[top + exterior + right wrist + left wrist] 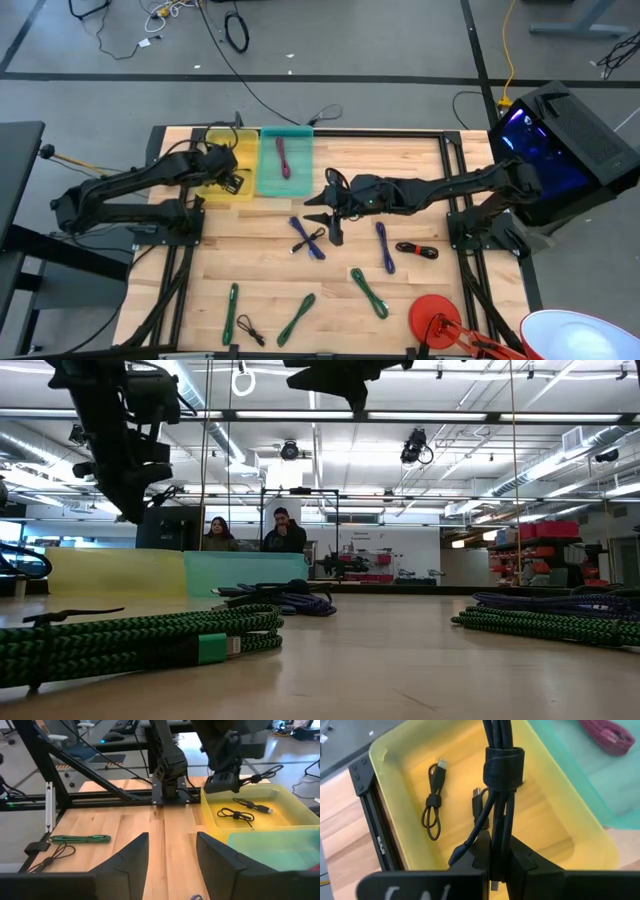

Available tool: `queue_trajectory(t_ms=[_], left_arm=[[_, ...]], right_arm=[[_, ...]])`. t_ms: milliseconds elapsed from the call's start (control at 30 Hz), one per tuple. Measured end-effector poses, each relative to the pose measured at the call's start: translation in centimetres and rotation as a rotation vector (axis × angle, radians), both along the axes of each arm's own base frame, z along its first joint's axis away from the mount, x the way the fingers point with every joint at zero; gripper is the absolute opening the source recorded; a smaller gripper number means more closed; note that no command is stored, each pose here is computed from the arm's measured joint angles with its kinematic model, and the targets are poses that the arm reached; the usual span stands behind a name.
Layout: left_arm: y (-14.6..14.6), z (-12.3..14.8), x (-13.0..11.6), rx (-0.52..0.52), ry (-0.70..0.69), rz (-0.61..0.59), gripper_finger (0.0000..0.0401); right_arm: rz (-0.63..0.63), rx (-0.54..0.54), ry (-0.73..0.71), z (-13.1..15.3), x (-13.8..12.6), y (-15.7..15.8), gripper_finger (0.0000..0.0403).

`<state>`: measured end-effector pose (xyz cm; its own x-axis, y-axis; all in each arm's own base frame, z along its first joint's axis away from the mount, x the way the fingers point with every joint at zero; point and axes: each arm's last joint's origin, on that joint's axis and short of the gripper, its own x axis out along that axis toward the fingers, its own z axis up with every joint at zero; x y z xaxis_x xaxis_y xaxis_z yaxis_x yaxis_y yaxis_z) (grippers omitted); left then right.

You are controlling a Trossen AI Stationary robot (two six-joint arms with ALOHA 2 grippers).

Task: Pick & Place USB Port
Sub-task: Put the black charger cable into the yellow bin

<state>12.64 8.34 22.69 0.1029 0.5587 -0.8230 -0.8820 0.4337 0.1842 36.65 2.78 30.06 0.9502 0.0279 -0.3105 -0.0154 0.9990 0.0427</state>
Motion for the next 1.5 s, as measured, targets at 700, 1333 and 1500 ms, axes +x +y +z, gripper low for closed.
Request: queue_trajectory(t_ms=[700, 1333, 1500], left_arm=[[1.8, -1.4, 0.4, -0.136, -0.081, -0.124, 0.0236], [-5.4, 0.1, 5.8, -0.259, -0.386, -0.811, 0.0232], [-7.1, 0.2, 6.3, -0.198, -0.377, -0.849, 0.0232]], right_arm=[[-0.019, 0.026, 0.046, -0.5, -0.1, 0.6, 0.0165], [-0.051, -0.001, 0.451, -9.9, 2.2, -0.3, 0.0165], [-0.035, -0.092, 0.519, -12.0, 2.5, -0.4, 0.0165]])
